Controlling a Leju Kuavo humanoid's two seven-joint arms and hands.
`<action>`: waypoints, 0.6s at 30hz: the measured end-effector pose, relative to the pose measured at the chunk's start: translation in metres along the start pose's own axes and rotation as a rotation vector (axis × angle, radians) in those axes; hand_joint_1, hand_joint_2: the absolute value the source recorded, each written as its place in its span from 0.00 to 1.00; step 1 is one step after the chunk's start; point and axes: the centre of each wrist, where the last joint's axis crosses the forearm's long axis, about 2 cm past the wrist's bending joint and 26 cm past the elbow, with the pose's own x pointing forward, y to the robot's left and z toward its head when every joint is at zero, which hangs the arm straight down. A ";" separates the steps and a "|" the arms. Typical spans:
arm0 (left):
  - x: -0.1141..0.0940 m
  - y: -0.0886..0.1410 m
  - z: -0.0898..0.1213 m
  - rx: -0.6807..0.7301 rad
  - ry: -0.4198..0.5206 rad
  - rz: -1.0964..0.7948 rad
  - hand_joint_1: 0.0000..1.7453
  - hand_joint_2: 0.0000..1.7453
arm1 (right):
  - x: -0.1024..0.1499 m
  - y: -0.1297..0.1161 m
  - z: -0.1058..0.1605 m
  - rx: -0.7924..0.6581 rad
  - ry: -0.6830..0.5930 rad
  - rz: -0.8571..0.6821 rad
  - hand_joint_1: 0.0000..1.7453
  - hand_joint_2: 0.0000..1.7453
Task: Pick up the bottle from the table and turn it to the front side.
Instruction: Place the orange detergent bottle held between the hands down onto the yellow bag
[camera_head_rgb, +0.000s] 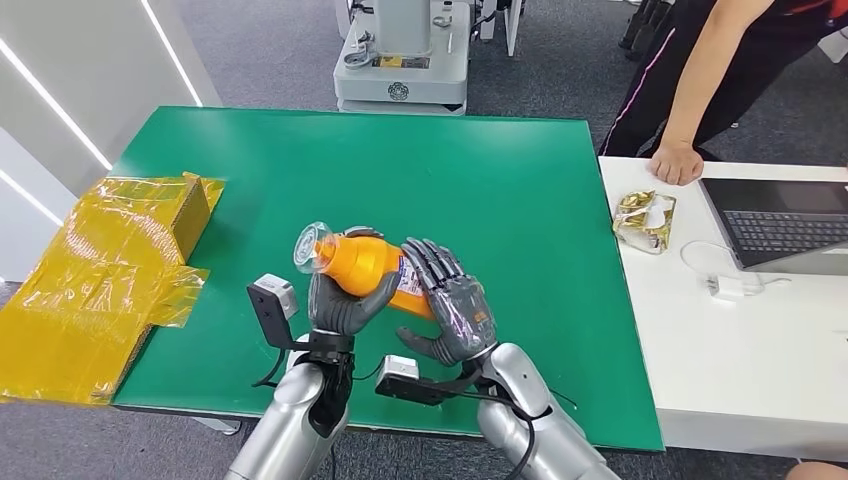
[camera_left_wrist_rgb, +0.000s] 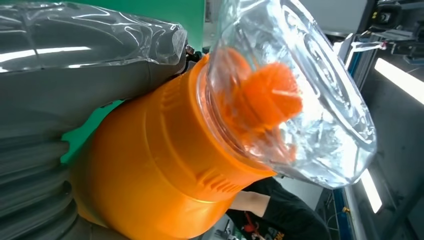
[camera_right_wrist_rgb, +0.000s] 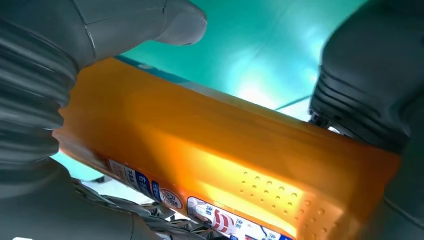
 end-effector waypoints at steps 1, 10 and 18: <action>0.000 -0.001 -0.001 0.002 -0.008 -0.012 1.00 1.00 | 0.002 0.002 0.002 -0.022 0.004 -0.007 0.00 1.00; 0.006 0.002 -0.011 0.034 -0.071 -0.110 1.00 1.00 | 0.046 0.014 0.025 -0.233 -0.012 -0.163 0.00 1.00; 0.021 0.012 -0.018 0.005 -0.196 -0.488 1.00 1.00 | 0.071 -0.011 0.032 -0.522 -0.075 -0.296 0.00 1.00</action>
